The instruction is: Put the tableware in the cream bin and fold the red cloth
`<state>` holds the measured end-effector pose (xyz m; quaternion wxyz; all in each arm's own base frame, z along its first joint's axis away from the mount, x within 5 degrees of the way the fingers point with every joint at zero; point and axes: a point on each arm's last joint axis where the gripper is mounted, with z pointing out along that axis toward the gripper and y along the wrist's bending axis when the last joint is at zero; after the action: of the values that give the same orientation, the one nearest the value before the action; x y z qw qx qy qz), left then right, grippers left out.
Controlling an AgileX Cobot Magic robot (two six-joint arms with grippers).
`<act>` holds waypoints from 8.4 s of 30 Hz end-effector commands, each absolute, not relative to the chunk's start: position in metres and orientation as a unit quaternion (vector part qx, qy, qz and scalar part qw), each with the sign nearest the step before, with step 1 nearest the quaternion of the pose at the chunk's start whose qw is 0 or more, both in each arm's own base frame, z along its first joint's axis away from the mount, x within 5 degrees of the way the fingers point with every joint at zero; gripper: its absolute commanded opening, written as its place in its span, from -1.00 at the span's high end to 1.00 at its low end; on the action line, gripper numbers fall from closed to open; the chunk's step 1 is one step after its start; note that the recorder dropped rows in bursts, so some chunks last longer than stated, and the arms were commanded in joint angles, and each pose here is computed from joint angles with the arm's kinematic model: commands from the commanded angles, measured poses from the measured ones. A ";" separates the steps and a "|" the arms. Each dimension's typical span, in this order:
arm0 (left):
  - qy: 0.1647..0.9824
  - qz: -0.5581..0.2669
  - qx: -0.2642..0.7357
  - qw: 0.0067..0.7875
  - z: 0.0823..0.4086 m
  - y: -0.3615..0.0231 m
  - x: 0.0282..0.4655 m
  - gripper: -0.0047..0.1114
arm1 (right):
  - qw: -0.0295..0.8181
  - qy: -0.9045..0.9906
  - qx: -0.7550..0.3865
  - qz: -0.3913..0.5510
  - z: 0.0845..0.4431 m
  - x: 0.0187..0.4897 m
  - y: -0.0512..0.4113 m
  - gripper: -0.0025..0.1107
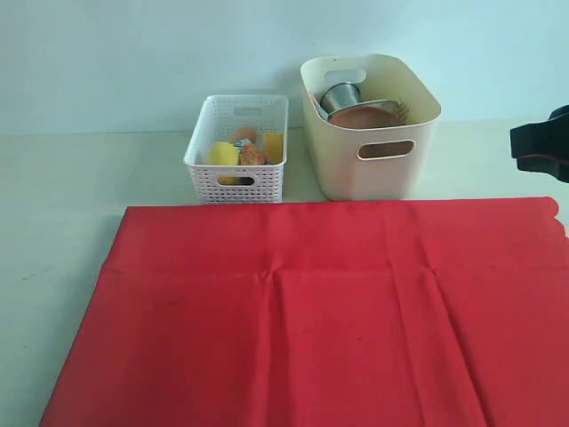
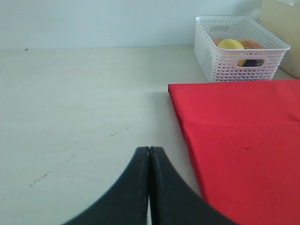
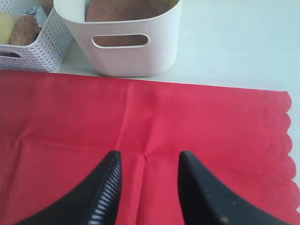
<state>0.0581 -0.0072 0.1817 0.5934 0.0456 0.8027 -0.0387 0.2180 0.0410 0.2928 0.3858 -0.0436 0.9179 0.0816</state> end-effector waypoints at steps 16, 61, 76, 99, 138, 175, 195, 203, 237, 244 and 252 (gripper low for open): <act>0.830 -0.038 0.043 0.555 0.281 -0.015 0.123 0.92 | 0.394 0.914 -0.047 0.082 0.294 0.217 0.041 0.28; 0.802 -0.065 0.009 0.593 0.291 -0.016 0.137 0.92 | 0.399 0.912 -0.044 0.086 0.295 0.217 0.041 0.28; 0.849 -0.083 0.021 0.522 0.277 -0.023 0.130 0.92 | 0.394 0.913 -0.036 0.096 0.295 0.217 0.043 0.28; 0.937 -0.142 0.051 0.316 0.251 -0.051 0.164 0.92 | 0.395 0.913 -0.054 0.089 0.295 0.217 0.043 0.28; 0.935 -0.134 0.087 0.317 0.251 -0.053 0.168 0.92 | 0.387 0.916 -0.055 0.091 0.295 0.213 0.043 0.30; 0.983 -0.152 0.003 0.102 0.152 -0.049 0.271 -0.70 | 0.383 0.916 -0.045 0.107 0.295 0.212 0.045 0.30; 0.954 -0.290 0.022 0.069 0.110 -0.061 0.282 -0.70 | 0.367 0.912 -0.102 0.153 0.295 0.207 0.056 0.30; 0.946 -0.318 0.026 0.057 0.097 -0.066 0.283 -0.70 | 0.368 0.911 -0.100 0.155 0.296 0.207 0.056 0.30; 0.892 -0.432 0.119 0.054 0.109 -0.101 0.274 -0.24 | 0.366 0.912 -0.098 0.160 0.295 0.207 0.057 0.30; 0.905 -0.410 0.098 0.063 0.105 -0.097 0.278 0.87 | 0.365 0.912 -0.099 0.160 0.295 0.207 0.057 0.30; 0.906 -0.406 0.092 0.080 0.125 -0.096 0.282 0.92 | 0.367 0.911 -0.107 0.156 0.295 0.207 0.057 0.30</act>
<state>0.2788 -0.0963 0.1105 0.0650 0.0937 0.9058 -0.4080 0.2085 0.0567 0.2949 0.3626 -0.1044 0.9128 0.1564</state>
